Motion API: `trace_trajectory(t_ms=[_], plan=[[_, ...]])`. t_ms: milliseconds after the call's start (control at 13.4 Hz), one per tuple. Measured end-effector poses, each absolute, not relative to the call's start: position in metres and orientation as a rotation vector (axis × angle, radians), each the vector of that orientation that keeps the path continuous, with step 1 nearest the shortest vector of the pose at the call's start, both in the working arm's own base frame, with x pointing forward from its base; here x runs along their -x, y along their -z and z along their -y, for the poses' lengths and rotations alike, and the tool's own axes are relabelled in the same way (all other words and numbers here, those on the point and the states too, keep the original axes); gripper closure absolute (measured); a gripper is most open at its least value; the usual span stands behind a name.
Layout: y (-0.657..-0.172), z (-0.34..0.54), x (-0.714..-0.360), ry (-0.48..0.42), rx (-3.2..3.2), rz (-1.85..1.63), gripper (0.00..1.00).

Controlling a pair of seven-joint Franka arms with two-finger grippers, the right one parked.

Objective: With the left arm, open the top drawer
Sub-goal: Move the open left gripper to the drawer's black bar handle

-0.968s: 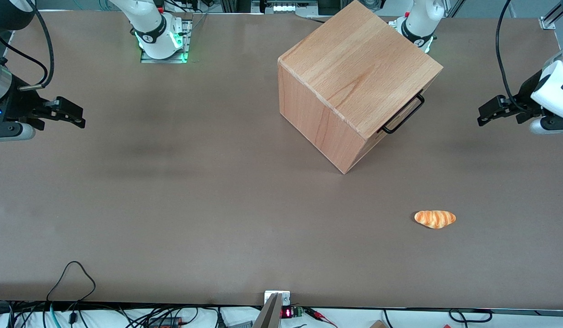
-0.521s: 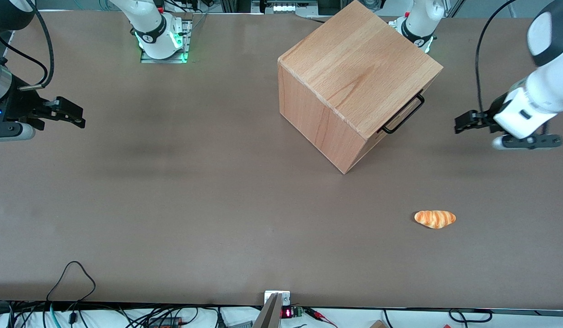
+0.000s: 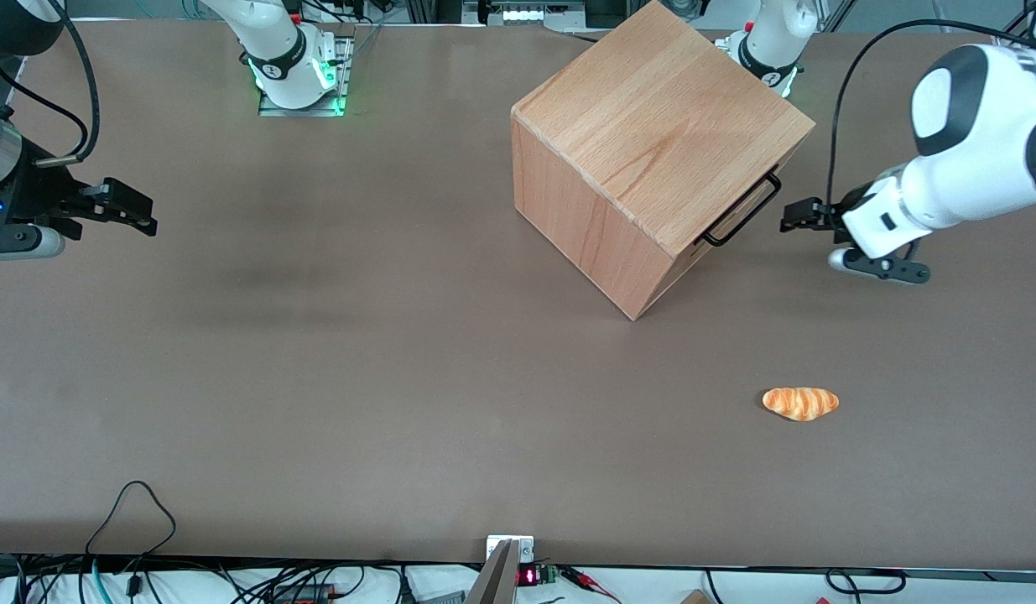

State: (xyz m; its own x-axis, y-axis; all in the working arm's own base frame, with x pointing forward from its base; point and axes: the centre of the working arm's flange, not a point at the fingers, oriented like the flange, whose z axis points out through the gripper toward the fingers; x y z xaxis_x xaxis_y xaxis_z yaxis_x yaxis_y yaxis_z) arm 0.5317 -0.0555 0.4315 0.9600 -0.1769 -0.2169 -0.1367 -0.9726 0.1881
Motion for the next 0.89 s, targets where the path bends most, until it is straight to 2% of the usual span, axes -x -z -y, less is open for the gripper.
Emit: trace_trajectory(t_ms=[894], plan=[[-0.417,0.083,-0.519,0.317,-2.862,0.622,0.0]])
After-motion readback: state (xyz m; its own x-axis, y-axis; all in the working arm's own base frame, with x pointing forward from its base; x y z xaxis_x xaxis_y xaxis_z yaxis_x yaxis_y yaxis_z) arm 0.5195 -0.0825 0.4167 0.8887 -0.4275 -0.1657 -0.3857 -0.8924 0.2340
